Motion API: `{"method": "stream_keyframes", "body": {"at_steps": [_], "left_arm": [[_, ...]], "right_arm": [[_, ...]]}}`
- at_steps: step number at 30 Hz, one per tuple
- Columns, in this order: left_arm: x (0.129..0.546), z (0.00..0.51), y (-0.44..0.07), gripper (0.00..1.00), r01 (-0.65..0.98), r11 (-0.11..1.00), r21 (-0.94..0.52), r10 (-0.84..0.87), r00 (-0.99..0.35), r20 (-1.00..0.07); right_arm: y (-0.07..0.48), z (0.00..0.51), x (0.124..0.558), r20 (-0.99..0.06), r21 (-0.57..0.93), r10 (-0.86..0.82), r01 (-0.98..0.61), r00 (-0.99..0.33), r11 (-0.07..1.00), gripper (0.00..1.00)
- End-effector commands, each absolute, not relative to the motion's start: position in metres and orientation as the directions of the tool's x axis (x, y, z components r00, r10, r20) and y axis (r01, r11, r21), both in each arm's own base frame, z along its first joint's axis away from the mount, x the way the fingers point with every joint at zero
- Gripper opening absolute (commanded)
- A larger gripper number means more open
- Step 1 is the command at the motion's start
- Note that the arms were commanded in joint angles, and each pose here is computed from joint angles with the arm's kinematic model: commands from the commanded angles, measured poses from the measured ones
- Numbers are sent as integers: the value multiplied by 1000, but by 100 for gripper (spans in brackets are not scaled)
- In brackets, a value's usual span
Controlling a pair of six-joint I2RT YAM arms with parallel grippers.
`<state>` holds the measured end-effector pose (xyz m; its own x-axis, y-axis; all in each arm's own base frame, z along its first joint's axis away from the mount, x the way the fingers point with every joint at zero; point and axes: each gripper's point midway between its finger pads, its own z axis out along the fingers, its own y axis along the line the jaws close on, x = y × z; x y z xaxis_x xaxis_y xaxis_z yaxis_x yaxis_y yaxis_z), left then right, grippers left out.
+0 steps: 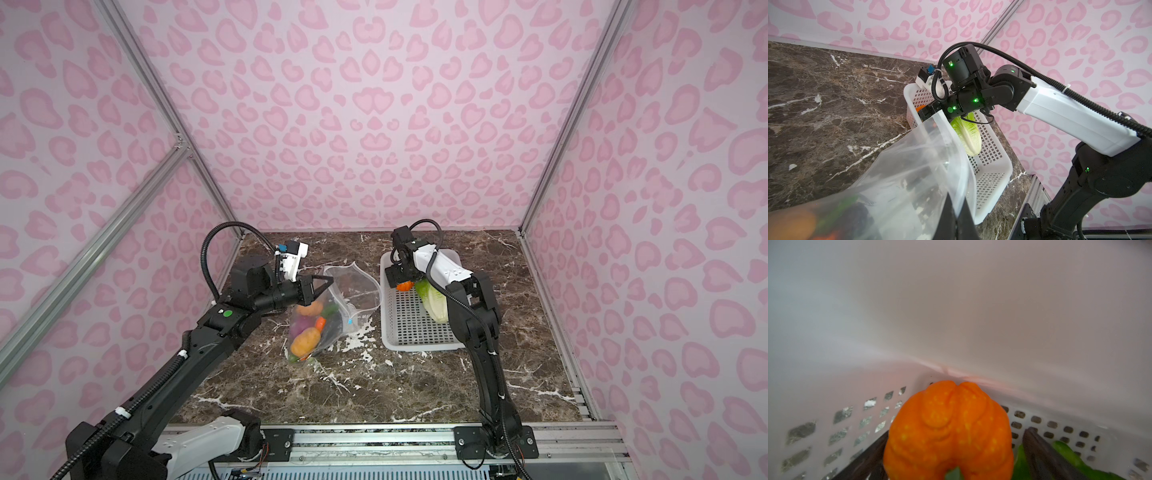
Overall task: Place the food in the zip-top bag and seal the zipper
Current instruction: 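Reach into the basket and grasp the orange pumpkin with the right gripper, then lift the orange pumpkin and carry it toward the bag with the right gripper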
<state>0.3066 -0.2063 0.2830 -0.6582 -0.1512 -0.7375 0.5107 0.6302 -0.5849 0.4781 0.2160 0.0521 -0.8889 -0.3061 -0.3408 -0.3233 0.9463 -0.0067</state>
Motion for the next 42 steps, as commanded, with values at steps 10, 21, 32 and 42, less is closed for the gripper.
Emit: {"method": "stream_keyframes", "body": {"at_steps": [10, 21, 32, 42], "left_arm": [[308, 294, -207, 2, 542, 623, -565, -151, -625, -766], [308, 295, -207, 2, 540, 625, -563, -152, -624, -767], [307, 296, -207, 2, 539, 624, -565, -156, -623, -767], [308, 294, -207, 2, 533, 627, -569, -159, -627, -763]], "right_arm": [[218, 29, 476, -290, 0, -311, -325, -905, 946, 82], [217, 63, 477, -353, 9, -293, -317, -888, 948, 63], [220, 144, 457, -528, 110, -228, -332, -818, 937, 62], [258, 244, 405, -726, 379, -105, -523, -680, 763, 60]]}}
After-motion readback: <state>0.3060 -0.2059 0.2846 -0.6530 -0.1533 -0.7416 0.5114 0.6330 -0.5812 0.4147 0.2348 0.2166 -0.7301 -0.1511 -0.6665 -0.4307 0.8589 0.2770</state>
